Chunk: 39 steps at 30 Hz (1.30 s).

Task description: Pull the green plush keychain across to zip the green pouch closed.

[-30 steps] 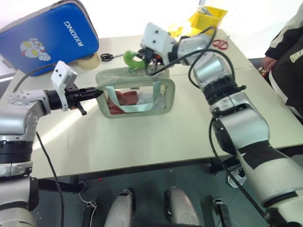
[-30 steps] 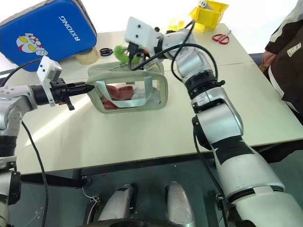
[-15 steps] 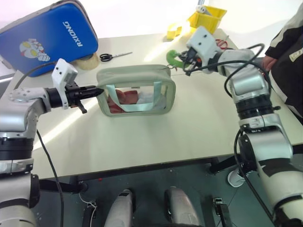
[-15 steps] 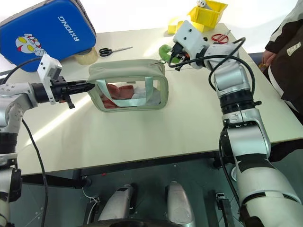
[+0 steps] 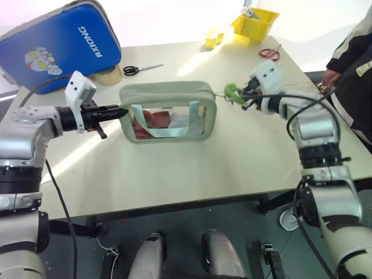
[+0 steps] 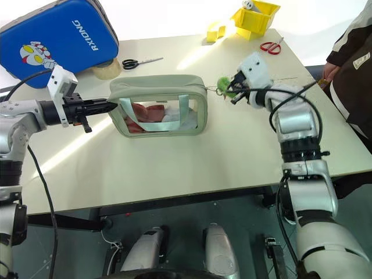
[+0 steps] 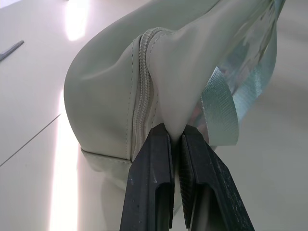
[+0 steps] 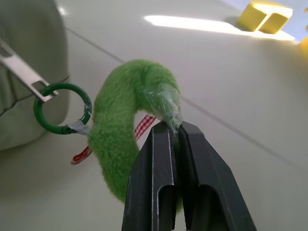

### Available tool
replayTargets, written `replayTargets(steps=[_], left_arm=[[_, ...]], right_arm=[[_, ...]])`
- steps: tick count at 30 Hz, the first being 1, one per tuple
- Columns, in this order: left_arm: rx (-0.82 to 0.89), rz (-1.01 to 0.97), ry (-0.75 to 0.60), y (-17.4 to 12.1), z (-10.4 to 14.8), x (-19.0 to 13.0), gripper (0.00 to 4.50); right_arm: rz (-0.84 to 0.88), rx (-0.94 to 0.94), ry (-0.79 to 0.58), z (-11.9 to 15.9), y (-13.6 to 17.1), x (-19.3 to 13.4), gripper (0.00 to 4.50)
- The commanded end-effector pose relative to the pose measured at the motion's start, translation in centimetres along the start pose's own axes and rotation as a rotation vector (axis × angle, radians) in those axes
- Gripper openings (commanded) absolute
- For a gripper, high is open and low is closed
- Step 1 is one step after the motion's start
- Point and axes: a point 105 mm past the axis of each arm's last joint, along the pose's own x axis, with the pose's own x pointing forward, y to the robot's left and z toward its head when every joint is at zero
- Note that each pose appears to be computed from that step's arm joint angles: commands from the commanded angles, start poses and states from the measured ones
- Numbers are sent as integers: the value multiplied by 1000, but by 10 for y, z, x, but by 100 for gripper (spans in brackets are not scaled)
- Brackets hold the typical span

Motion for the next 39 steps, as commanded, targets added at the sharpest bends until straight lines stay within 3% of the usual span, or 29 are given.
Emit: replayTargets(steps=[1,5,11,14,19,21,25,27,29,32,39], left_arm=[[47,31,-22,6,14,-8,0],[49,33,-24,6,15,-8,0],[47,45,-17,7,13,-12,0],[47,48,-15,7,13,-12,0],[47,49,-20,7,14,-12,0],[47,52,-20,8,14,-13,0],[46,55,-20,9,14,-13,0],[47,54,-22,9,14,-13,0],[47,53,-24,9,15,-12,0],[47,48,-24,7,15,-11,0],[48,40,-22,5,16,-11,0]], right_arm=[[9,111,-15,-2,14,4,7],[43,192,7,-14,38,16,7],[39,215,-11,-9,39,15,7],[60,215,-26,-4,37,12,104],[126,156,-34,5,26,-7,380],[171,112,-49,14,19,-20,445],[299,-18,-130,48,10,-47,445],[419,-132,-230,79,21,-64,445],[476,-229,-269,92,32,-69,445],[512,-350,-298,99,49,-63,445],[532,-391,-325,102,63,-42,445]])
